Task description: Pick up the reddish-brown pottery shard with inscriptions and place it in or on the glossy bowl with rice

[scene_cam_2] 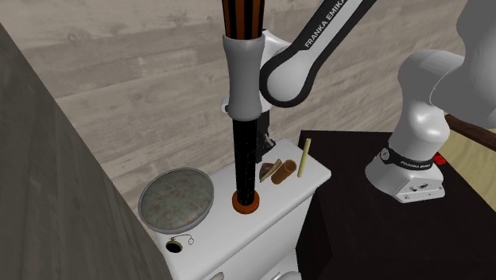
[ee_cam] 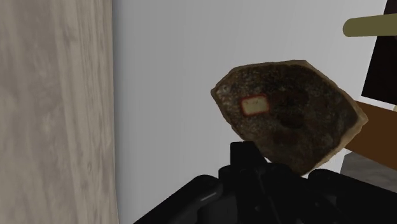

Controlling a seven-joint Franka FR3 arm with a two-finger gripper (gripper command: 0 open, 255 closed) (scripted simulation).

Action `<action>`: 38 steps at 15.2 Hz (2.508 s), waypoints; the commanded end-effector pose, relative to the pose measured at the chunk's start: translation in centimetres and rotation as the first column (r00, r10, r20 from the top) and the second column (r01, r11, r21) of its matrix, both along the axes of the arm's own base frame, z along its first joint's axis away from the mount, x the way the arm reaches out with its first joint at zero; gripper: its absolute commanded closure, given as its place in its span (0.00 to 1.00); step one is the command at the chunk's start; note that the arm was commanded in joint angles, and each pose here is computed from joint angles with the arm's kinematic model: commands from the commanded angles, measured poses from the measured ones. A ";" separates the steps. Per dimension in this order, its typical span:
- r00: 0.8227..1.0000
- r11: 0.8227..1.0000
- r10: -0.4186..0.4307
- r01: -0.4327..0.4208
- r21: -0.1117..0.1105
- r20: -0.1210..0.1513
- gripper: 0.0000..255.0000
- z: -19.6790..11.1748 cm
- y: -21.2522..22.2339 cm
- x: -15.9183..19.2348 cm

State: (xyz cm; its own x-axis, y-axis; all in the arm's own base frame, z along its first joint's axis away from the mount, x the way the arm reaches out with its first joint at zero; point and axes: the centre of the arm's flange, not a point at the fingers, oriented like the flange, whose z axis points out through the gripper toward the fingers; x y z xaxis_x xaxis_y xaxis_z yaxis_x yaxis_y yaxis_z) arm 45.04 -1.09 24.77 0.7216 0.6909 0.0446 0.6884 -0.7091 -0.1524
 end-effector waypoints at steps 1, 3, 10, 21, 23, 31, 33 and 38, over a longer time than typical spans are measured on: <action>1.000 1.000 0.000 0.000 0.000 0.000 1.00 0.0 0.0 0.0; 1.000 1.000 0.000 0.000 0.000 0.000 0.00 0.0 0.0 0.0; 0.999 0.944 0.047 -0.050 -0.327 -0.016 0.00 3.8 7.7 -6.3; 0.999 0.944 0.047 -0.050 -0.327 -0.016 0.00 -0.1 6.9 -6.7; 0.999 0.944 0.047 -0.050 -0.327 -0.016 0.00 -0.1 6.9 -6.7; 0.999 0.944 0.047 -0.050 -0.327 -0.016 1.00 -0.1 6.9 -6.7; 0.999 0.944 0.047 -0.050 -0.327 -0.016 1.00 -0.1 6.9 -6.7; 0.999 0.944 0.047 -0.050 -0.327 -0.016 1.00 1.4 6.9 -6.7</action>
